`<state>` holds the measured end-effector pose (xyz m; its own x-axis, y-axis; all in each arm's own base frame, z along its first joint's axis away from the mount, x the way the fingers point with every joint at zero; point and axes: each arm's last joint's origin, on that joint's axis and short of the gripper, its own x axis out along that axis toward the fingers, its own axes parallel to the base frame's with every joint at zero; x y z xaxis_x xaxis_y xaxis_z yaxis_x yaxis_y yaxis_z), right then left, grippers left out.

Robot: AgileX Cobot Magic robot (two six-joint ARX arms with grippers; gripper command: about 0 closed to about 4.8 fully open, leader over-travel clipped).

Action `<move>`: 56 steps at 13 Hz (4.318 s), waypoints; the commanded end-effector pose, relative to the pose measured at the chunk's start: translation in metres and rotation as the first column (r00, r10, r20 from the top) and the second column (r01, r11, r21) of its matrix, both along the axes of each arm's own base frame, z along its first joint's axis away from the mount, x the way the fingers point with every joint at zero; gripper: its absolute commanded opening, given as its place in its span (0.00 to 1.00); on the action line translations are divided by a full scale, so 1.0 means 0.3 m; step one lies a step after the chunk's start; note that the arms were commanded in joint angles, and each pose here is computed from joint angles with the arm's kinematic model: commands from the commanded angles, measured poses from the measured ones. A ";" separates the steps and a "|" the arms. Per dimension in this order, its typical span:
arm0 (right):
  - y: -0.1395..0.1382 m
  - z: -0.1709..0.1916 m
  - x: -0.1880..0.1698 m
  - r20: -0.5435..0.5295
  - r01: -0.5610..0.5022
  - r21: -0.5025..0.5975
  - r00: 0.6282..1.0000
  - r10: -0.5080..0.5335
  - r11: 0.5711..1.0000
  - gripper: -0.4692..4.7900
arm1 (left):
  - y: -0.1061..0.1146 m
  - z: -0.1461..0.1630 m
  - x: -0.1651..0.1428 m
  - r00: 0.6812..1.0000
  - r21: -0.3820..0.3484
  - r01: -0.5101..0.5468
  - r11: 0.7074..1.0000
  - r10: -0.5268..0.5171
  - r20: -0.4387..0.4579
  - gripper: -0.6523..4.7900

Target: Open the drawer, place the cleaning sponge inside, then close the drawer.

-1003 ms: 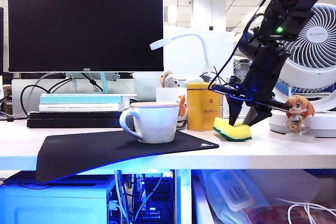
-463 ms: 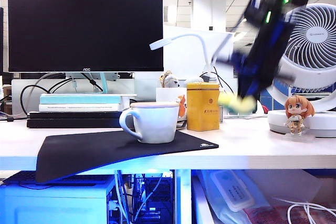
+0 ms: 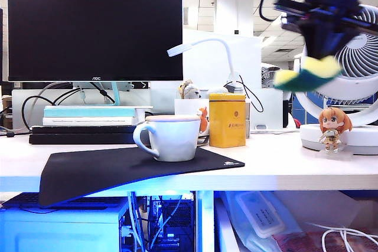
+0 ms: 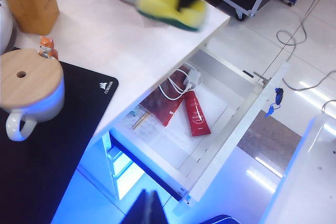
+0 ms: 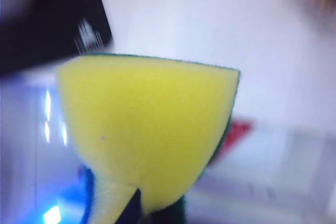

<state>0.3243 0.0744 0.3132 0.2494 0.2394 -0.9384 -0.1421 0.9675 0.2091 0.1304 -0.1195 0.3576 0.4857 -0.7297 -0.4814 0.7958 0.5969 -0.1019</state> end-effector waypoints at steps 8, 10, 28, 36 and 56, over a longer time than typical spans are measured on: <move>0.046 -0.337 -0.089 -0.183 -0.138 0.000 0.974 0.136 0.990 0.08 | 0.000 0.004 -0.001 1.000 -0.004 0.005 1.000 -0.005 0.010 0.11; 0.041 -0.421 -0.108 -0.171 -0.138 0.002 0.976 0.136 0.990 0.08 | 0.000 0.004 -0.001 1.000 -0.004 0.005 1.000 -0.005 0.009 0.11; 0.049 -0.556 -0.087 -0.223 -0.096 0.026 0.970 0.100 0.995 0.12 | 0.000 0.004 -0.001 1.000 -0.004 0.007 1.000 -0.007 0.008 0.11; 0.049 -0.549 -0.081 -0.222 -0.062 0.012 0.973 0.063 0.998 1.00 | 0.000 0.003 -0.001 1.000 -0.004 0.007 1.000 -0.007 0.007 0.11; 0.221 -0.439 -0.361 -0.342 -0.424 0.175 0.820 0.459 0.888 0.09 | 0.000 0.006 -0.001 1.000 -0.009 0.007 1.000 -0.007 0.013 0.11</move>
<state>0.2171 0.1410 0.1839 -0.2545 0.3122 -0.9153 -0.4350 0.8083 0.3967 0.1298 -0.1189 0.3571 0.4827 -0.7276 -0.4874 0.7968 0.5958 -0.1004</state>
